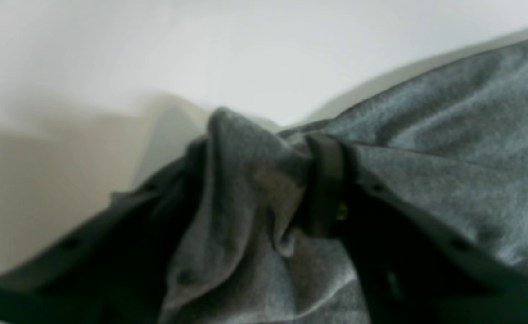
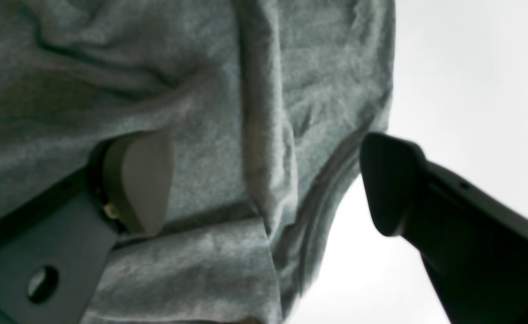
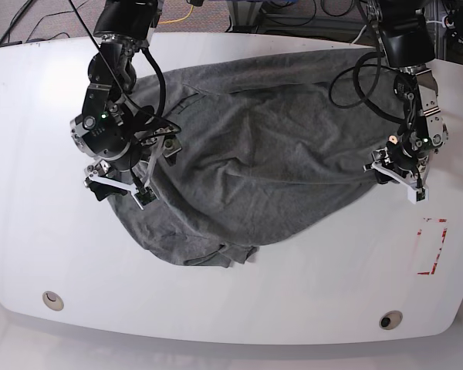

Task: Layout the t-shirt on the table in an organized manner, then fold the t-shirt properly
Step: 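Grasp the shirt fabric with the left gripper, then pull the grasped fabric with the left gripper away from the right gripper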

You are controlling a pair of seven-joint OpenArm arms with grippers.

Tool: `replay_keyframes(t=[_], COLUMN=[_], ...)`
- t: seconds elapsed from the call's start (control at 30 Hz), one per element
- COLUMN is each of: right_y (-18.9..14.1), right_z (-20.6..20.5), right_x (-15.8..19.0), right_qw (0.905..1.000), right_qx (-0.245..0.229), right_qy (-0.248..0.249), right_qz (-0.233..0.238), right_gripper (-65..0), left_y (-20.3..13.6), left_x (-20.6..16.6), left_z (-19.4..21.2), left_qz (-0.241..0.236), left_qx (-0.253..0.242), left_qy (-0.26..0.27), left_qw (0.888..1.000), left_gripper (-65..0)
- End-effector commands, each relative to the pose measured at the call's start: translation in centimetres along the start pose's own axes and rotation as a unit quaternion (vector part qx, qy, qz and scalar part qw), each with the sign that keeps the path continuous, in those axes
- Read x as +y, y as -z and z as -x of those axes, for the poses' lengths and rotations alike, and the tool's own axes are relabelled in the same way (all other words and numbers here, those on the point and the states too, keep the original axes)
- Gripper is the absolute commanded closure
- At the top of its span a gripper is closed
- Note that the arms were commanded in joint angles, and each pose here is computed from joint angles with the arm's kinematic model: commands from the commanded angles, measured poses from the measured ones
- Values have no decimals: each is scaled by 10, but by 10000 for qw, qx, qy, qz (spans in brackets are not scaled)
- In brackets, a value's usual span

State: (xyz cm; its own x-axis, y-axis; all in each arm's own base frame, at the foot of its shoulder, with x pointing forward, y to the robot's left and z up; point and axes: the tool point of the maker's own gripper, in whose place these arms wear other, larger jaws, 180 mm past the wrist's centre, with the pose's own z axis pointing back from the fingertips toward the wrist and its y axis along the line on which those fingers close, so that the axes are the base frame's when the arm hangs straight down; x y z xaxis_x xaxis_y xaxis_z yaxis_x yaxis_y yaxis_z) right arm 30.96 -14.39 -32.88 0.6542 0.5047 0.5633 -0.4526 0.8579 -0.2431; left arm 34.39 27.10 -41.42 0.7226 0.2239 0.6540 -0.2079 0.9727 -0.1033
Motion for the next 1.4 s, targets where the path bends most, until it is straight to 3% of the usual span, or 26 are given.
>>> replay_keyframes(t=[0.0,0.13,0.4,0.53,0.77,1.2,1.27,1.37], right_y=[-5,-5,-5,-5,-5,-5,-5,-5], right_z=[-14,-14,-14,-14,-14,-14,-14,-14], right_x=[-6,-6,-6,-6,-6,-6,-6,-6], right_qw=[9996,9996,9996,9997,9997,9997,9997,9997], right_qx=[-255,-253,-255,-249,-249,-247,-249,-249], right_qy=[-31,-25,-31,-29,-29,-23,-29,-29], right_qz=[88,93,88,84,84,88,84,84], right_gripper=[-629,-629,-629,-629,-629,-629,-629,-629], left_y=[-3,-6,-27,-52,-87,-88,-88,-88], left_x=[3,3,-9,-26,-66,-66,-64,-60], left_z=[-10,-14,-48,-79,-86,-10,-1,7], left_qz=[-31,-28,42,169,500,592,578,545], left_qx=[-88,-158,-711,-1270,-1693,-935,-837,-733], left_qy=[32,54,255,479,1044,1287,1294,1335], left_qw=[10000,9999,9971,9906,9787,9855,9864,9868], left_gripper=[-151,0,0,0,0,-1,-26,-117])
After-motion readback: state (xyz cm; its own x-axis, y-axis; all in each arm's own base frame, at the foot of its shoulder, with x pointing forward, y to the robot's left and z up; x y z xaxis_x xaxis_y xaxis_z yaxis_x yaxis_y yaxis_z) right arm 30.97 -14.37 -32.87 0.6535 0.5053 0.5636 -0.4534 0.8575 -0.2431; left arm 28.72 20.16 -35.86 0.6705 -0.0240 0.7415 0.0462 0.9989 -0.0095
